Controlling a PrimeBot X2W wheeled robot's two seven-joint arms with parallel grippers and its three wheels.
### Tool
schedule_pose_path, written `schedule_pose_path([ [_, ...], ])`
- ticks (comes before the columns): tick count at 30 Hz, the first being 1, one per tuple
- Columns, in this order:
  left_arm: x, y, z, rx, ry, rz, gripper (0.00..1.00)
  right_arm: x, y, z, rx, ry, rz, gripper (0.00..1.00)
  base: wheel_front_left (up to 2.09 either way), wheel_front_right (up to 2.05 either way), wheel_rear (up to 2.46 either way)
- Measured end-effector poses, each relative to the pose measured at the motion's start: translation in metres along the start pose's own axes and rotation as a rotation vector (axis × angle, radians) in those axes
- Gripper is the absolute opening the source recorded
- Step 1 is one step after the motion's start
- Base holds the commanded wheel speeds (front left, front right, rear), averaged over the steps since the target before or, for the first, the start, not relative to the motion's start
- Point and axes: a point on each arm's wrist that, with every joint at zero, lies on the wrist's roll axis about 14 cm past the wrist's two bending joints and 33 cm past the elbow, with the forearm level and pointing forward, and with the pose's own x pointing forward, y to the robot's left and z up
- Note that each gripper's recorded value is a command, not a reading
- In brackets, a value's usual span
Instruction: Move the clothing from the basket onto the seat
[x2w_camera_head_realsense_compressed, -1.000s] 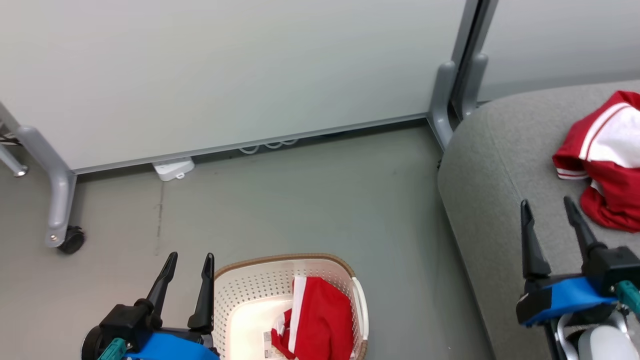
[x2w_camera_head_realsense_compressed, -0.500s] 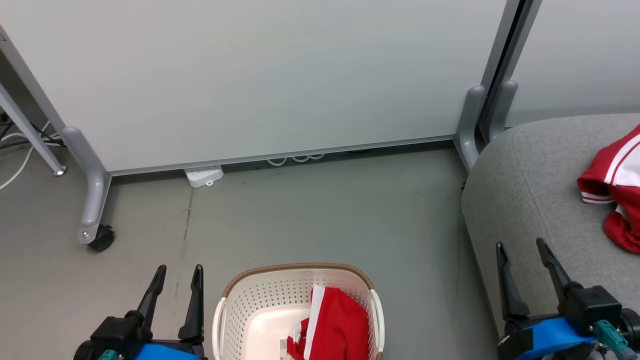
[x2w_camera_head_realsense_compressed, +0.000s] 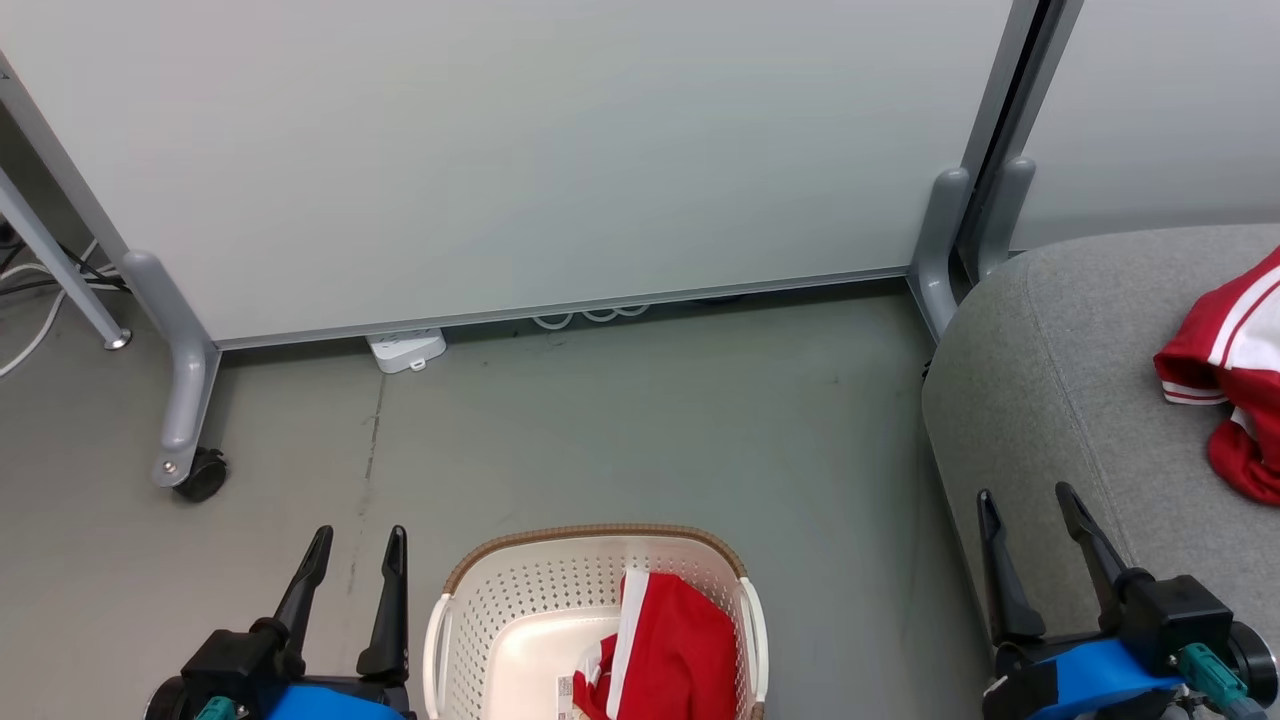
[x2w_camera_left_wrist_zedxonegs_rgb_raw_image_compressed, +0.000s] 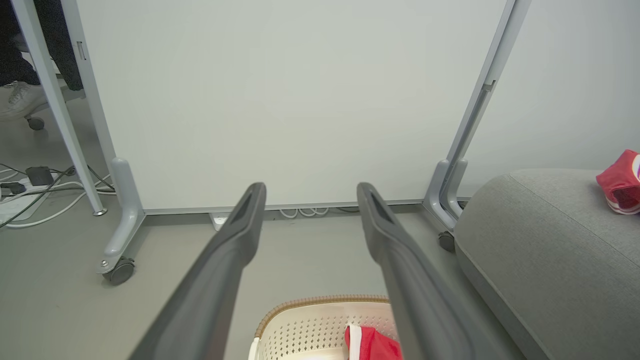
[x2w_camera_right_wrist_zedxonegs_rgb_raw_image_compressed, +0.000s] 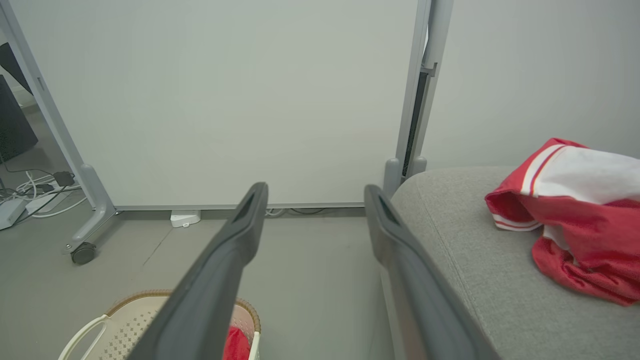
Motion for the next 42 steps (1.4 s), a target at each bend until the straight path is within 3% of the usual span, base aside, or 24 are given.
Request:
schedule_pose_path([
  [11, 0.012, -0.008, -0.007, -0.004, 0.02, -0.028, 1.0, 0.008, 0.001, -0.002, 0.009, 0.003, 0.005, 1.0, 0.0, 0.0, 0.0],
  [21, 0.06, -0.03, -0.037, -0.01, 0.085, -0.117, 1.0, 0.052, 0.0, -0.001, 0.012, -0.027, 0.015, 1.0, 0.0, 0.0, 0.0],
  [34, 0.133, -0.051, -0.156, -0.038, 0.319, -0.232, 1.0, 0.119, -0.009, -0.046, 0.001, -0.003, 0.02, 1.0, 0.0, 0.0, 0.0],
  [42, 0.138, -0.072, -0.251, -0.101, 0.514, -0.282, 1.0, 0.123, -0.028, -0.099, 0.003, 0.092, -0.02, 1.0, 0.0, 0.0, 0.0],
])
